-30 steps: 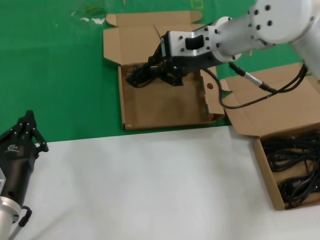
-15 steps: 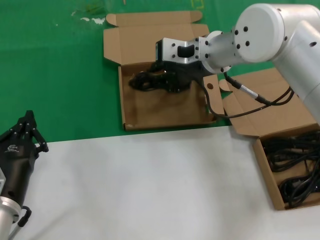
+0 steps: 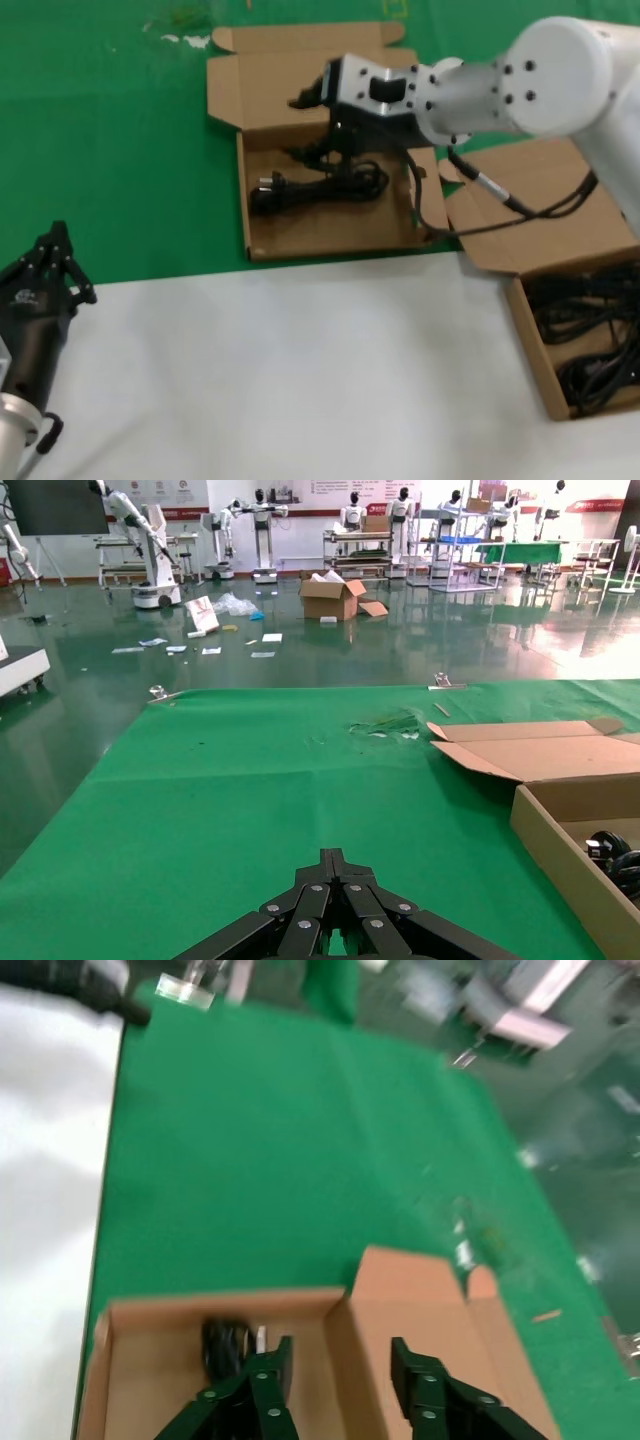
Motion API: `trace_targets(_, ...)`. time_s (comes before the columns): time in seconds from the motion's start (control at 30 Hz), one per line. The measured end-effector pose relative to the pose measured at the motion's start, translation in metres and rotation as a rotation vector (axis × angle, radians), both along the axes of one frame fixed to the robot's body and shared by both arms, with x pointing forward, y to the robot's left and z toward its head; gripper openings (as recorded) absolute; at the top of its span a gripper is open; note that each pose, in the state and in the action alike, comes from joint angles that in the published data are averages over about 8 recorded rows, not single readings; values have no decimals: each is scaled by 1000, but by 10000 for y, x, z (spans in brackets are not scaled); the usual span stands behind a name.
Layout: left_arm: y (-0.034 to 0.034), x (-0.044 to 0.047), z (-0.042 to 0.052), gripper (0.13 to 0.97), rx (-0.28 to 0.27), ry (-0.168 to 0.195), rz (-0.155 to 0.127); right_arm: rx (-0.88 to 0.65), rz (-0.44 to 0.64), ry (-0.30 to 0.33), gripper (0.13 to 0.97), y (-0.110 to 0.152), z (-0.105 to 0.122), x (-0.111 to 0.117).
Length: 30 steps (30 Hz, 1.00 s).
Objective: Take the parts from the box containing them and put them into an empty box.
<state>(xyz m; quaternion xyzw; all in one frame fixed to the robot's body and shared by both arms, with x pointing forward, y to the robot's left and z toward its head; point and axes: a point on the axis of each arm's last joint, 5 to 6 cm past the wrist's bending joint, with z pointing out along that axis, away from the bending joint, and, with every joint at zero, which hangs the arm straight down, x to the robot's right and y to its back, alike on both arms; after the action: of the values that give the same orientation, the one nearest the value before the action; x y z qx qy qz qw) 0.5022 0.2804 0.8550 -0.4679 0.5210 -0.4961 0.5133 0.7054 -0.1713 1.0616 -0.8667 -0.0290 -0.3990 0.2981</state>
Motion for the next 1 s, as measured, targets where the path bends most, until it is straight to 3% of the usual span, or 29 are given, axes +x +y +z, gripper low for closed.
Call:
trace_targets(0.43,0,0,0,140,0,0,0,380,-34,-7,570,-215,-405,-627)
trace_targets(0.6,0,0,0,142,0,0,0,406,-39,-4,702,-225,-443,-676)
trace_targets(0.73,0,0,0,147,0,0,0,408,-39,-4,702,-225,-445,-678)
trace_targets(1.0,0,0,0,193,0,0,0,434,-43,-8,856,-233,-493,-700)
